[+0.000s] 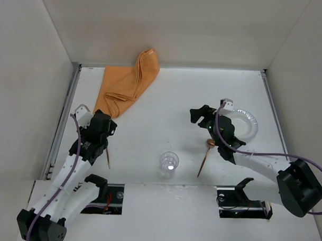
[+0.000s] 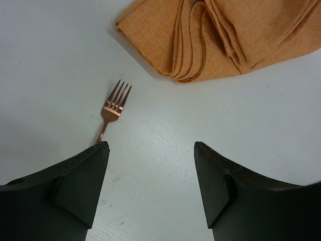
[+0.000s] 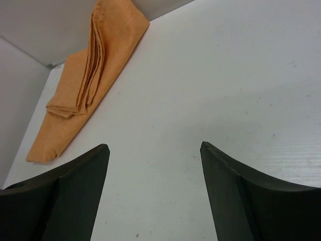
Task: Set the dinner table for one person
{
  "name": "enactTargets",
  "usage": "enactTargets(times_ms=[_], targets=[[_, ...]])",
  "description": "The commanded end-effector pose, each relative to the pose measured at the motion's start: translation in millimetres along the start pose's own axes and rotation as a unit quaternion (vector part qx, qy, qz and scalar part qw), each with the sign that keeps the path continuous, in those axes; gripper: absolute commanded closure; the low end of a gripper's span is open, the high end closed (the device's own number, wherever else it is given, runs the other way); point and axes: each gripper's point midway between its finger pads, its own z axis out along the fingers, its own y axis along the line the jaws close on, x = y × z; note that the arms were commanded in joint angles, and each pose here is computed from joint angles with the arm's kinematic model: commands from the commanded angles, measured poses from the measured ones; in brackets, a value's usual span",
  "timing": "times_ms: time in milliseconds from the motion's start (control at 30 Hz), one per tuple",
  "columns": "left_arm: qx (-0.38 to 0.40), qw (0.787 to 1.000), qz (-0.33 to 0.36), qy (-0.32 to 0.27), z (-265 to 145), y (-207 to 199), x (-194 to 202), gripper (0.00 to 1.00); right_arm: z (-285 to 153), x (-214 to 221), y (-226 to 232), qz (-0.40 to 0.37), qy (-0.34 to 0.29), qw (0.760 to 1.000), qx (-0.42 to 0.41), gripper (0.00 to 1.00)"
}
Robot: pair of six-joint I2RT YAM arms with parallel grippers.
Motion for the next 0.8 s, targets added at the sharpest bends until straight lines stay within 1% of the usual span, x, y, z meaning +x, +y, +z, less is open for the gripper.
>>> enactTargets(times_ms=[0,100,167,200,300,367,400,467,500,633,733,767], targets=[[0.02,0.999,-0.015,-0.02,0,-19,-22,0.34,4,-21,23,0.004,-0.033,0.999,-0.028,0.21],[0.022,0.999,-0.024,-0.022,7,-29,-26,0.34,5,-20,26,0.007,-0.029,0.999,-0.034,0.24],[0.031,0.999,-0.03,-0.022,15,-39,-25,0.34,5,-18,27,0.006,-0.025,0.999,-0.037,0.3],[0.036,0.999,-0.029,-0.021,19,-46,-24,0.34,5,-18,28,0.007,-0.024,0.999,-0.039,0.36],[0.049,0.998,-0.047,-0.014,31,-63,-27,0.34,6,-15,29,0.007,-0.017,0.999,-0.04,0.67],[0.063,0.995,-0.07,-0.015,38,-75,-31,0.34,8,-9,28,0.006,-0.005,0.999,-0.038,0.78],[0.066,0.995,-0.078,-0.017,43,-79,-31,0.34,10,-6,28,0.006,0.002,0.999,-0.035,0.79],[0.065,0.994,-0.086,-0.011,58,-84,-31,0.34,12,-4,28,0.005,0.008,0.999,-0.033,0.79],[0.061,0.994,-0.091,-0.007,66,-84,-31,0.34,12,-4,29,0.006,0.008,0.999,-0.035,0.77],[0.066,0.99,-0.126,0.02,102,-95,-32,0.34,15,2,30,0.005,0.013,0.999,-0.037,0.58],[0.093,0.986,-0.134,0.044,122,-118,-28,0.36,14,4,37,0.008,0.02,0.998,-0.051,0.48],[0.097,0.984,-0.139,0.048,126,-124,-25,0.36,14,6,38,0.008,0.023,0.998,-0.054,0.48]])
